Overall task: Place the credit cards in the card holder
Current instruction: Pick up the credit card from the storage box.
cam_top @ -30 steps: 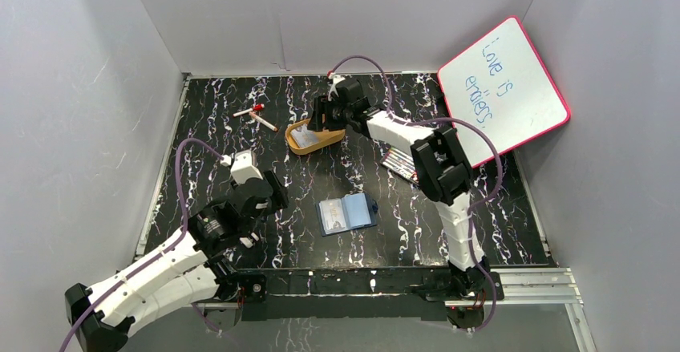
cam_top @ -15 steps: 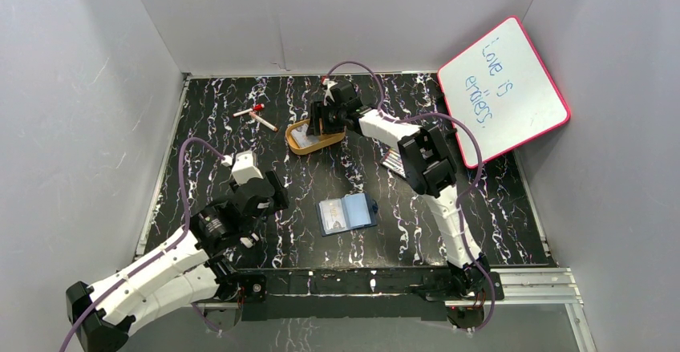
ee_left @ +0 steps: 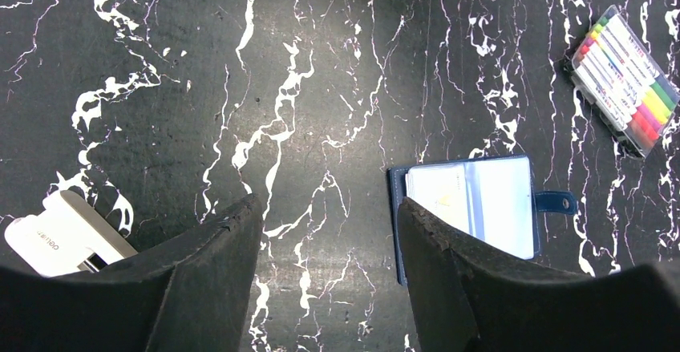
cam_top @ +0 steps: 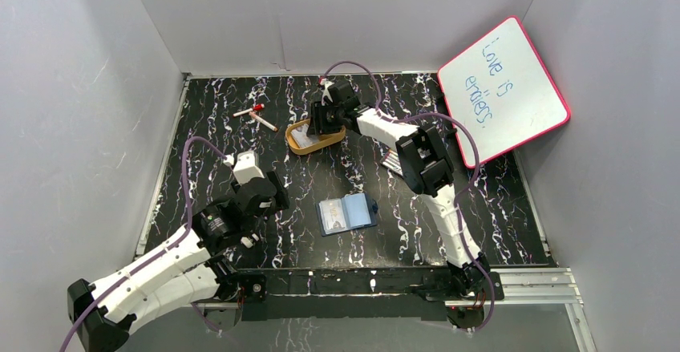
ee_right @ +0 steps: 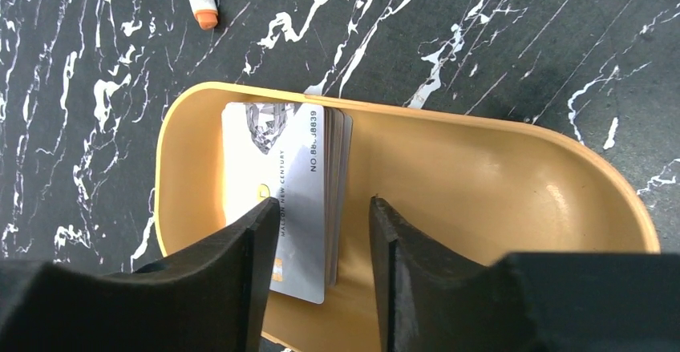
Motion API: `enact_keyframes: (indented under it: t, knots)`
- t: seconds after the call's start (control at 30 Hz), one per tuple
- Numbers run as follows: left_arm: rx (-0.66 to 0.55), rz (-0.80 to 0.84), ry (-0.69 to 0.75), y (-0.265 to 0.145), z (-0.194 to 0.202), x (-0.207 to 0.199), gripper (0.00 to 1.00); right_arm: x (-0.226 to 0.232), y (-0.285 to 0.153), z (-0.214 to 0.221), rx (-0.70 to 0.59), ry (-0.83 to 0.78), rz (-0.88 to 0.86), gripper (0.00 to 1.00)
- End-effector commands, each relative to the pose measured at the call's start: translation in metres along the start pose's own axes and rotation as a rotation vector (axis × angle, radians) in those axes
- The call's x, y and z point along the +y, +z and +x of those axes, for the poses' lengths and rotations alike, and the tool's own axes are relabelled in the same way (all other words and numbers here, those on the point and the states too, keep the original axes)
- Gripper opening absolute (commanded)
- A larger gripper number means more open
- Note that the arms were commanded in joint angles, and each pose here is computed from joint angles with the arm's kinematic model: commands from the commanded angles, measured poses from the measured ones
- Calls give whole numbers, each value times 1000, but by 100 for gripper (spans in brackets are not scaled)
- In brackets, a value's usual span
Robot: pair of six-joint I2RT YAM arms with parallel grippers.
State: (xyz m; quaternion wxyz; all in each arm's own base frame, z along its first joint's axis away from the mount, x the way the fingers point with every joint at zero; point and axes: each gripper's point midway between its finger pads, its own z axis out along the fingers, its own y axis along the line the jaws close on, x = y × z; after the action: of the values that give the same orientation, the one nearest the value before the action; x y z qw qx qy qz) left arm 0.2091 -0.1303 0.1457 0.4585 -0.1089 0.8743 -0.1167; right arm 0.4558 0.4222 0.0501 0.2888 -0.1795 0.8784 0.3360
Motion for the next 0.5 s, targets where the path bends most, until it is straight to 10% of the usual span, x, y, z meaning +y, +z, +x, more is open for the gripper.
enact_keyframes:
  t: [0.0,0.47]
  knots:
    - [-33,-12,-4,-1,-11,0,60,1,1,-11,-15,-32,4,56]
    - [-31,-12,-3,-1,-10,0,59,2,-6,-18,-47,-26,16,31]
